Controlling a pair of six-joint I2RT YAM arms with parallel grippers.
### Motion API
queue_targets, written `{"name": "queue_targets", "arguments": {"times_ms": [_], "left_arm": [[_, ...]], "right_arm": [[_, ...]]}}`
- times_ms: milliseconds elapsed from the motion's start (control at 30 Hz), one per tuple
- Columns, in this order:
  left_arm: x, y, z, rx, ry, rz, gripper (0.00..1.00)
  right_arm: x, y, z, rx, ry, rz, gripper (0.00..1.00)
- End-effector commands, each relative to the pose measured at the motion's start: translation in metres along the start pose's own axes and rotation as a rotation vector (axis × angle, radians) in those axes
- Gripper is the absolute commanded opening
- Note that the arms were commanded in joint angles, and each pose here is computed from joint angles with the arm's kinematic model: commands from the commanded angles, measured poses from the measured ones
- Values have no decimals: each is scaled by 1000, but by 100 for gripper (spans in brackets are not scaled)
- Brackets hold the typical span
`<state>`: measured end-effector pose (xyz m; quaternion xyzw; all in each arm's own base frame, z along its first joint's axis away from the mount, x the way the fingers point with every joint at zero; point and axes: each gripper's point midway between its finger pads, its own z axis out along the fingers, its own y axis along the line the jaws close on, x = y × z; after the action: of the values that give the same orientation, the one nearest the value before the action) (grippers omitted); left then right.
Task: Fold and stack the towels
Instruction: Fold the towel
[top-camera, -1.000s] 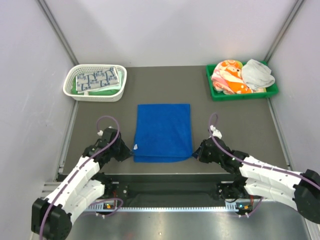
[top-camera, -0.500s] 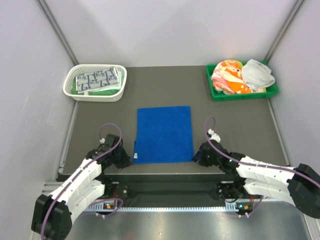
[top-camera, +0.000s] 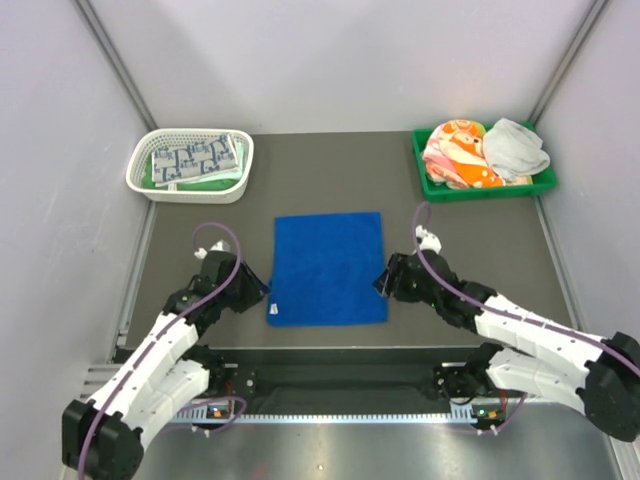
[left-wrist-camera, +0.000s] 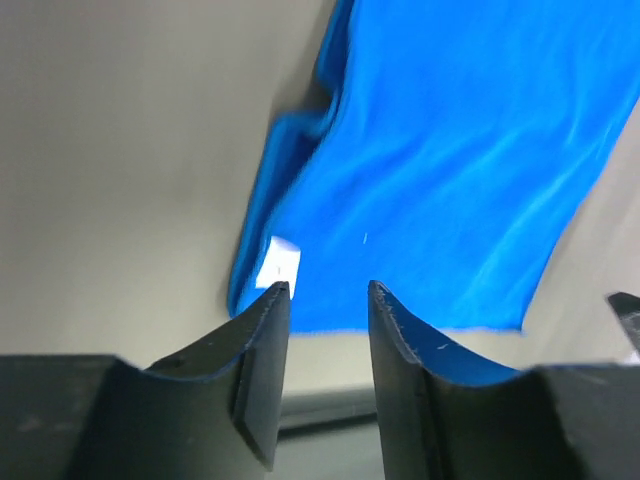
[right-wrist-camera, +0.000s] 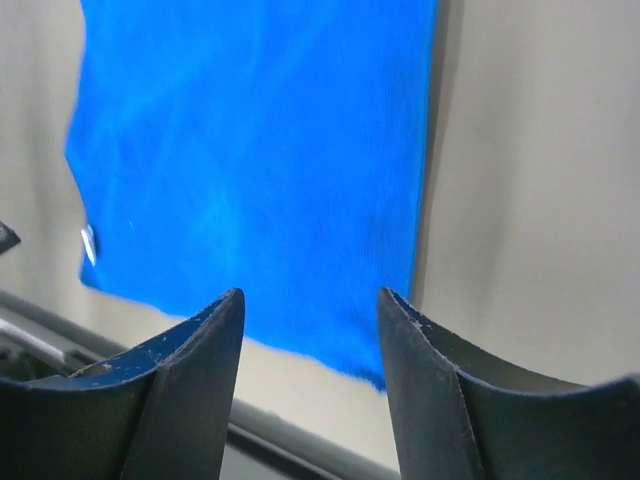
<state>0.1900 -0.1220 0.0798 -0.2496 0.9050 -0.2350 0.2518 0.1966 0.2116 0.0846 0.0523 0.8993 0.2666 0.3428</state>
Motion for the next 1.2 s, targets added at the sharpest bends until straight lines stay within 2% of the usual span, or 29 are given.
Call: {"name": "queue_targets", "arguments": {"times_ms": [0,167,200,267,300,367,500,533,600,767,967,1167], "left_arm": [[-42,-22,-1,45,-177,49,42],[-79,-34,20,28,-320,52,44],[-92,-43,22,51,-366,49,45],[-110,-36,34,-15,-440,59,50],[-123,-43,36,-3,-495,58,51],[-138,-44,50,-36,-534,84,55],[-149,-52,92,-70,-501,128,58],[-161,-66,96,-38,-517,126,58],[-160,-66,117,-43,-468,139,58],[-181,-82,142,-22,-451,161,60],[-198,-81,158,-23,-438,156,61],[-195,-84,178,-3,-358,156,57]], "right_arm": [[-39,4,6,1,-46,-47,56],[-95,-4,26,5,-103,-18,56],[-96,-10,35,16,-77,-32,56],[-125,-11,43,23,-125,-25,56],[-126,-19,55,51,-105,-34,56],[-154,-20,64,58,-138,-35,56],[-174,-32,98,83,-112,-19,55],[-179,-32,103,83,-114,-16,55],[-189,-33,117,80,-113,-10,54],[-206,-25,144,52,-96,-8,54],[-199,-38,170,79,-49,-7,53],[-190,-45,185,84,-13,1,51]]}}
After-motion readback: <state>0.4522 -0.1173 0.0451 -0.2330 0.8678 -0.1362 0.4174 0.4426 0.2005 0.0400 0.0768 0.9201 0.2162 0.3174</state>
